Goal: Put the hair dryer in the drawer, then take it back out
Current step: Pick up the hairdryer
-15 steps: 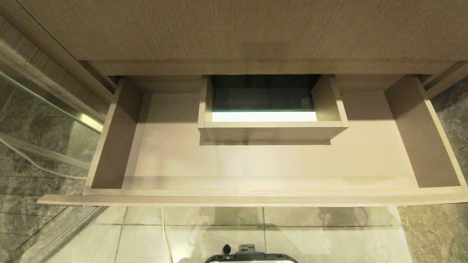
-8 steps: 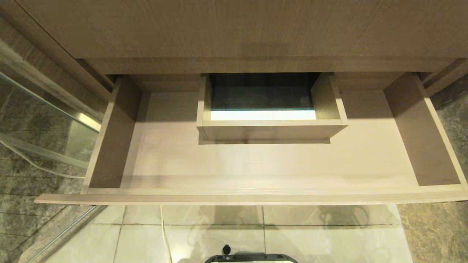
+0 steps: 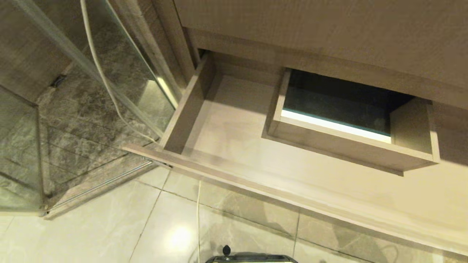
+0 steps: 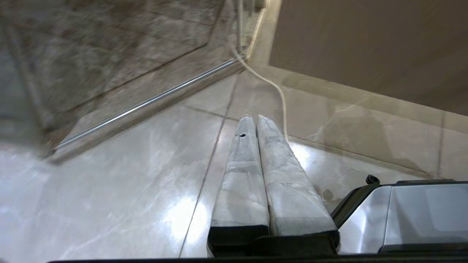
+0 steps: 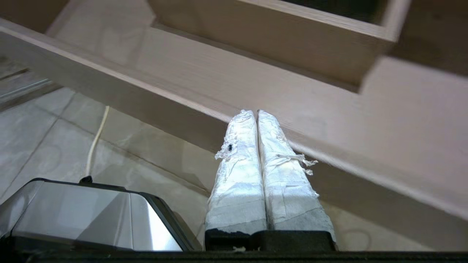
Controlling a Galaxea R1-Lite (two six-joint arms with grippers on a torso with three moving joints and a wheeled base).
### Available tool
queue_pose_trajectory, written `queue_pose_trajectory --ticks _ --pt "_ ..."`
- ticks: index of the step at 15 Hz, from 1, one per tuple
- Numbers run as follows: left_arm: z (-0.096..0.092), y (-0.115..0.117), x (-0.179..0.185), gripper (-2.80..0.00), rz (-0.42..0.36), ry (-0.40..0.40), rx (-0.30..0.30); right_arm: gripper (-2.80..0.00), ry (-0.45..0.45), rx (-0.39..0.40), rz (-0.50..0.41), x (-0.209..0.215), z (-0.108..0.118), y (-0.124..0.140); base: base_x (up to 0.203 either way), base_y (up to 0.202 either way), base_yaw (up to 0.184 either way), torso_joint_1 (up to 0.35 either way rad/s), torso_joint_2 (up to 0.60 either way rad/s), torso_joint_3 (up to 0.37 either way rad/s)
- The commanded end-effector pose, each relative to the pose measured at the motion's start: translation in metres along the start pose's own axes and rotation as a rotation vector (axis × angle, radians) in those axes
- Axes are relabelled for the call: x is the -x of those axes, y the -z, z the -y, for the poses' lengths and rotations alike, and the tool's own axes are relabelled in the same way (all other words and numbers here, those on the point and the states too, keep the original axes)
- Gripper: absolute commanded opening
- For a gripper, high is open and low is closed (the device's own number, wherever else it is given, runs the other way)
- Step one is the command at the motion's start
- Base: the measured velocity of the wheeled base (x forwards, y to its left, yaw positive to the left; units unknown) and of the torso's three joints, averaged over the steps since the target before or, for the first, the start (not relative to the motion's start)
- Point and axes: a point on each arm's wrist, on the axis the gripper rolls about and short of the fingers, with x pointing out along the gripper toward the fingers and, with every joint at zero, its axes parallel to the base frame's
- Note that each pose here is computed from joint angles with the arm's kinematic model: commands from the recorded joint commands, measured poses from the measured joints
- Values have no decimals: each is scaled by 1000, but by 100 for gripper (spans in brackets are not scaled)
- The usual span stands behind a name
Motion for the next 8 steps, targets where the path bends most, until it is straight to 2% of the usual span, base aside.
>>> queue_pose_trajectory --ticks 1,8 --pt "0 0 0 -280 -2 0 0 -280 -1 -1 0 1 0 12 3 -7 85 -9 -1 -1" --pt "0 0 0 -280 -2 0 0 -280 -1 -1 0 1 0 12 0 0 0 0 0 0"
